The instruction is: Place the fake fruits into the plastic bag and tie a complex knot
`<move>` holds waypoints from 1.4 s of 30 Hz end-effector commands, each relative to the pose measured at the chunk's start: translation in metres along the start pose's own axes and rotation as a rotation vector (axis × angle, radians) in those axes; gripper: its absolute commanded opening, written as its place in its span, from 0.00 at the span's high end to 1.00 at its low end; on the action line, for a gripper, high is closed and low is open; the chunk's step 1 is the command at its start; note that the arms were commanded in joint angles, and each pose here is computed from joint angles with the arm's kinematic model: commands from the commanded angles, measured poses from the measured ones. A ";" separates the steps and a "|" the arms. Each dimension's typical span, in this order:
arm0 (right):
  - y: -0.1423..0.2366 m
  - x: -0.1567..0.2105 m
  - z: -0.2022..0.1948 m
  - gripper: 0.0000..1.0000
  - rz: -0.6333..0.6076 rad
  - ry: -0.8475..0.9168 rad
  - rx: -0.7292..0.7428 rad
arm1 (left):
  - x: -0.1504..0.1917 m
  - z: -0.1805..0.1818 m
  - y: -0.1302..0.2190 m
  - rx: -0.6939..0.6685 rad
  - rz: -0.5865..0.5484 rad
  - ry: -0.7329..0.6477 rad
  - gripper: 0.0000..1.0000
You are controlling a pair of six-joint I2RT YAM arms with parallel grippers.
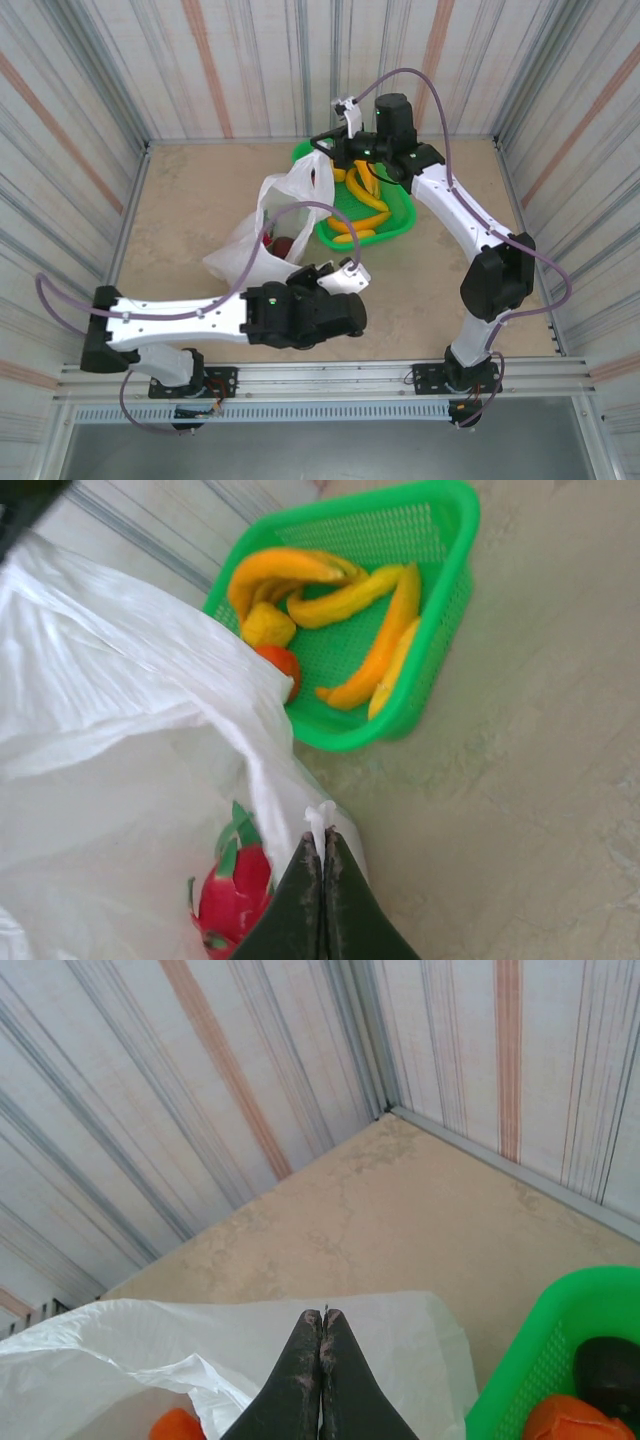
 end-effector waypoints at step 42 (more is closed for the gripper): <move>0.223 -0.065 0.109 1.00 -0.079 -0.220 0.329 | -0.036 0.266 0.047 0.752 -0.561 0.604 1.00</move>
Point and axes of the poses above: each hand's point on the last joint's axis, 136 mm out from that joint toward the fingers, its own y axis back along the fingers, its own z axis along the line the jaws close on, x = y × z, the point moved 8 cm from there along y, back along the fingers, and after that the axes turned 9 degrees about y, right-handed, at the moved point
